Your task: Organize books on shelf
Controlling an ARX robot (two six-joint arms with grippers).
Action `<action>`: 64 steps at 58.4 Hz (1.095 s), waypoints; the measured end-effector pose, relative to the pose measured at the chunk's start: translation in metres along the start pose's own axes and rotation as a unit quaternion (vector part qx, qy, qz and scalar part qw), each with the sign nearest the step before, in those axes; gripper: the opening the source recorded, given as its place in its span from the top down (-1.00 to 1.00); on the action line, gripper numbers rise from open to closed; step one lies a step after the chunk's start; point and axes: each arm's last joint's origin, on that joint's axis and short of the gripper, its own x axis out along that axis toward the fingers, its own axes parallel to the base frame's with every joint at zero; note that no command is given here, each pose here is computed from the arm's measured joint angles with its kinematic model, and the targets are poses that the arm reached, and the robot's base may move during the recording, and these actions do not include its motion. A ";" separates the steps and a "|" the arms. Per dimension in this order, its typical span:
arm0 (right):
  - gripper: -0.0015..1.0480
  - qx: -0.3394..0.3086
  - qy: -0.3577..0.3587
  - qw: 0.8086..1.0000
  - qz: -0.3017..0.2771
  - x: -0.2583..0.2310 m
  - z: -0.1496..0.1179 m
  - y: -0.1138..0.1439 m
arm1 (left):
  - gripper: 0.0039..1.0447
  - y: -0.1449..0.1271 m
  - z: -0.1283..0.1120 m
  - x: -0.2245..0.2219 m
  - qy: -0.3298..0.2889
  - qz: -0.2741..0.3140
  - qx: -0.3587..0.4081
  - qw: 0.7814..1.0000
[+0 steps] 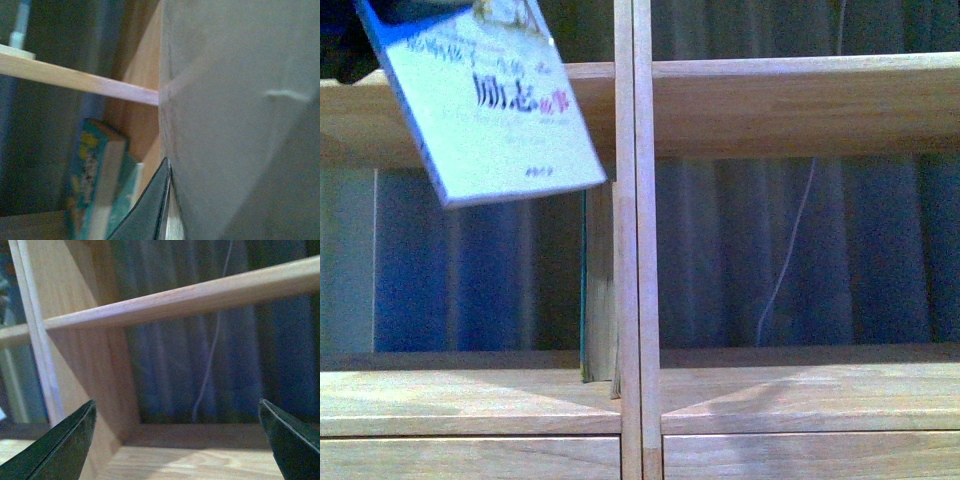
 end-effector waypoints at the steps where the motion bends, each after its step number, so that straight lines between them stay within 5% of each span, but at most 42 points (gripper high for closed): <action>1: -0.86 -0.005 0.000 1.000 -0.001 -0.002 0.000 -0.001 | 0.70 0.002 -0.001 0.000 0.003 0.006 0.005 1.000; 16: -0.86 -0.075 0.019 0.997 -0.016 -0.028 -0.005 -0.009 | 0.70 0.049 -0.026 0.008 0.048 0.116 0.101 0.987; 47: -0.86 -0.093 0.012 0.995 0.015 -0.062 -0.003 0.010 | 0.70 0.118 -0.100 0.093 0.135 0.151 0.201 0.958; 64: -0.86 -0.090 0.013 0.996 0.014 -0.062 -0.003 0.009 | 0.70 0.129 -0.125 0.126 0.139 0.137 0.229 0.954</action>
